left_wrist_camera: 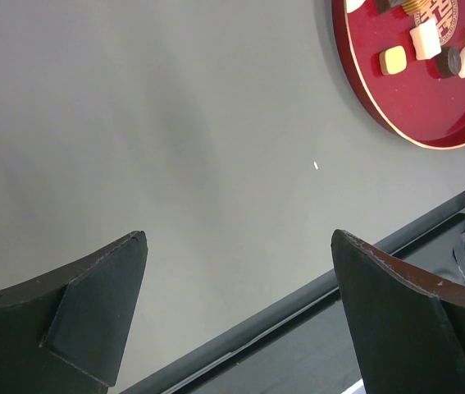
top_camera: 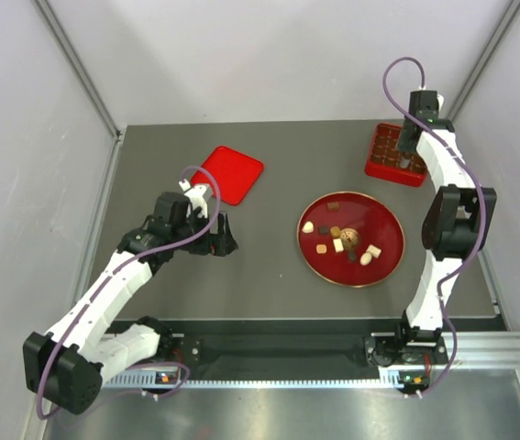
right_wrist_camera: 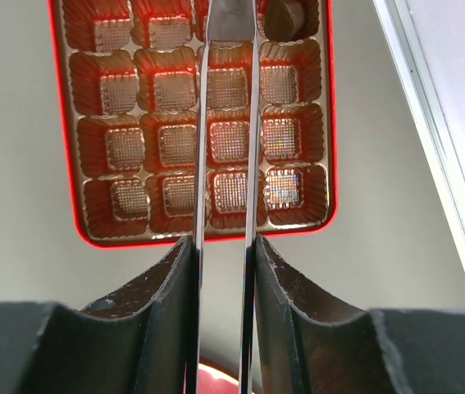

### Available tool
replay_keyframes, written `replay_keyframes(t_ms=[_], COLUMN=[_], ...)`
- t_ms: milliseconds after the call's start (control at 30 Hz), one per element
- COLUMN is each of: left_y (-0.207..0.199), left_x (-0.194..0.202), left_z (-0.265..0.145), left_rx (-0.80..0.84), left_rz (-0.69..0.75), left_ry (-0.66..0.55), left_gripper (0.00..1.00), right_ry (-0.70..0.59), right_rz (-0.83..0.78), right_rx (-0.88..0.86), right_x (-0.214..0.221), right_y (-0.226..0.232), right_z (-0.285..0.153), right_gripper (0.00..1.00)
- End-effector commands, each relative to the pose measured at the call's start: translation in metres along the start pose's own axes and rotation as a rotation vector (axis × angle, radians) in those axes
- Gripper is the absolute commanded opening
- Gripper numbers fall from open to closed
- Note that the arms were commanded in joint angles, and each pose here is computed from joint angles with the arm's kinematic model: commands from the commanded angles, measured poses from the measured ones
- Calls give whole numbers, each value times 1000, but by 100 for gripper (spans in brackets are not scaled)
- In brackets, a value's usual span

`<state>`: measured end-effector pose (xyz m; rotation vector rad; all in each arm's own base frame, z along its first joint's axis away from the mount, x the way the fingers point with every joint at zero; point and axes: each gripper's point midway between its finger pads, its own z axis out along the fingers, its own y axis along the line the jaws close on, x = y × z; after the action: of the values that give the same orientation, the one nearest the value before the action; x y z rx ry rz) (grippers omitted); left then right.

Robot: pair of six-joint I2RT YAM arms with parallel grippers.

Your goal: Pack the chocolate

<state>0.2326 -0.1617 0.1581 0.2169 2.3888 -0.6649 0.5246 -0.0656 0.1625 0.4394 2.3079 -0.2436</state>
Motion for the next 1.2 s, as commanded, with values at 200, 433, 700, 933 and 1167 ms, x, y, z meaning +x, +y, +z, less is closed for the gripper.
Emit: replay_keyframes(t_ms=[200, 433, 700, 933, 1167], left_y=[-1, 0, 1, 0, 0], left_x=[-2, -1, -2, -2, -5], left_z=[3, 4, 4, 2, -1], left_rx=[6, 2, -4, -1, -2], left_rz=[15, 13, 13, 13, 17], left_ry=[-7, -2, -4, -8, -26], left_gripper=[99, 99, 99, 99, 99], right_ry=[-113, -118, -140, -162, -116], right_rz=[12, 1, -1, 16, -30], right_rx=[20, 27, 26, -14, -83], right_x=[-40, -43, -53, -64, -28], right_y=[-6, -7, -8, -4, 26], right_z=[5, 9, 1, -36, -87], right_gripper=[33, 38, 41, 41, 41])
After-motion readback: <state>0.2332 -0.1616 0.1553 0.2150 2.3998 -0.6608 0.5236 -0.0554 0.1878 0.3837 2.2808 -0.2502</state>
